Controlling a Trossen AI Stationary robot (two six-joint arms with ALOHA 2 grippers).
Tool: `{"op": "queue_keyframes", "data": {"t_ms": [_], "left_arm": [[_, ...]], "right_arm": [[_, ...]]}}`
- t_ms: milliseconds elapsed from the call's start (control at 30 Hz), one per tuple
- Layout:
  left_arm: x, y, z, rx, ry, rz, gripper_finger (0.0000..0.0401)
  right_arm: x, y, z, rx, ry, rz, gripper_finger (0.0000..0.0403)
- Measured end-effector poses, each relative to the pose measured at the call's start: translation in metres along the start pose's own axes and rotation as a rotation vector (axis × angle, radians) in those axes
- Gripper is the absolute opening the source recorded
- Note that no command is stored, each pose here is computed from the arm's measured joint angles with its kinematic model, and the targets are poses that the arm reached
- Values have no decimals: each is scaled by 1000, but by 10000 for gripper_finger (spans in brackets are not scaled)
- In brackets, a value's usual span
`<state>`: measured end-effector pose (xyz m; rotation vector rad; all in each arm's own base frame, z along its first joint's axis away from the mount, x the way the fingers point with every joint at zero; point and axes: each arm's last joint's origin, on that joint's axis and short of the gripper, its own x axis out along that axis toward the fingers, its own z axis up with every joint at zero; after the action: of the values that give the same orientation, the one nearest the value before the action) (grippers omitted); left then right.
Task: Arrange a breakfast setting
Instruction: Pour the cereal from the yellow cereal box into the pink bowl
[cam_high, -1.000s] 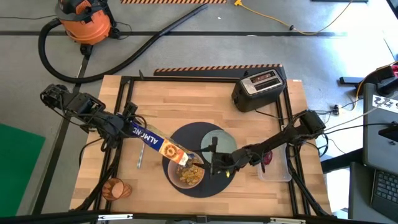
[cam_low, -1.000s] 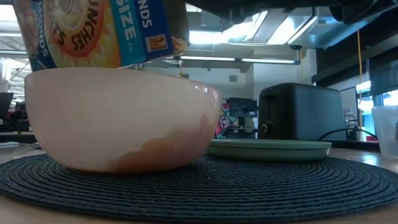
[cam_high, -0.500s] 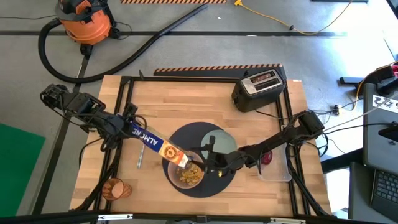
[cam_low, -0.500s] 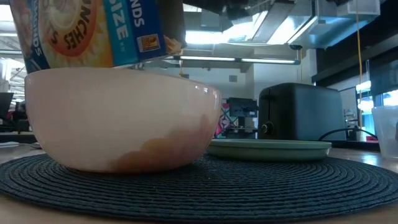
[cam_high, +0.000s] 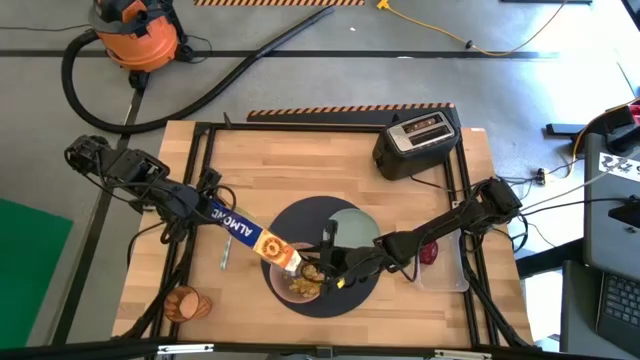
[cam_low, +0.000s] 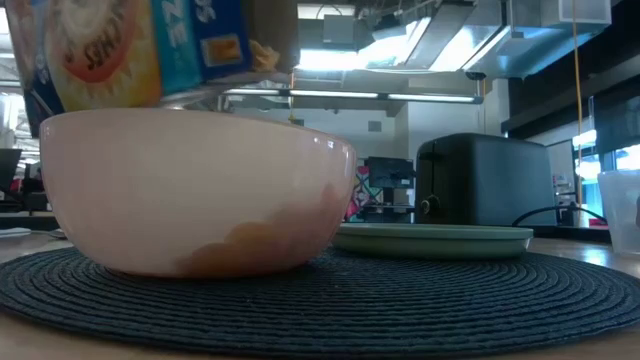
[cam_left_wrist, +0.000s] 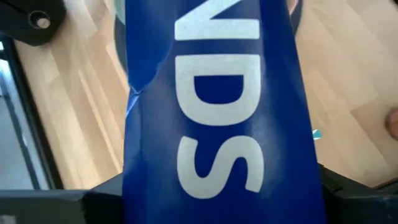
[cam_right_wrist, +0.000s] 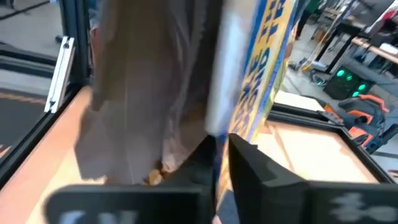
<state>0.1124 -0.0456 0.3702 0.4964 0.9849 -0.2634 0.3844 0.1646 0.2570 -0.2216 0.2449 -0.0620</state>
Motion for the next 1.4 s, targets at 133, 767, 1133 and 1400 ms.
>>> {"op": "queue_keyframes", "data": {"t_ms": [133, 767, 1133, 1400], "left_arm": [[0, 0, 0, 0, -4, -15, 230], [1, -1, 0, 2, 3, -19, 230], [1, 0, 2, -47, -14, -11, 230], [1, 1, 7, -135, -59, 10, 239]], "right_arm": [[0, 0, 12, -3, 26, 31, 6], [1, -39, 76, 133, 153, 267, 0], [-10, -81, 120, 223, 175, 354, 0], [-15, -116, 135, 328, 198, 423, 0]]}}
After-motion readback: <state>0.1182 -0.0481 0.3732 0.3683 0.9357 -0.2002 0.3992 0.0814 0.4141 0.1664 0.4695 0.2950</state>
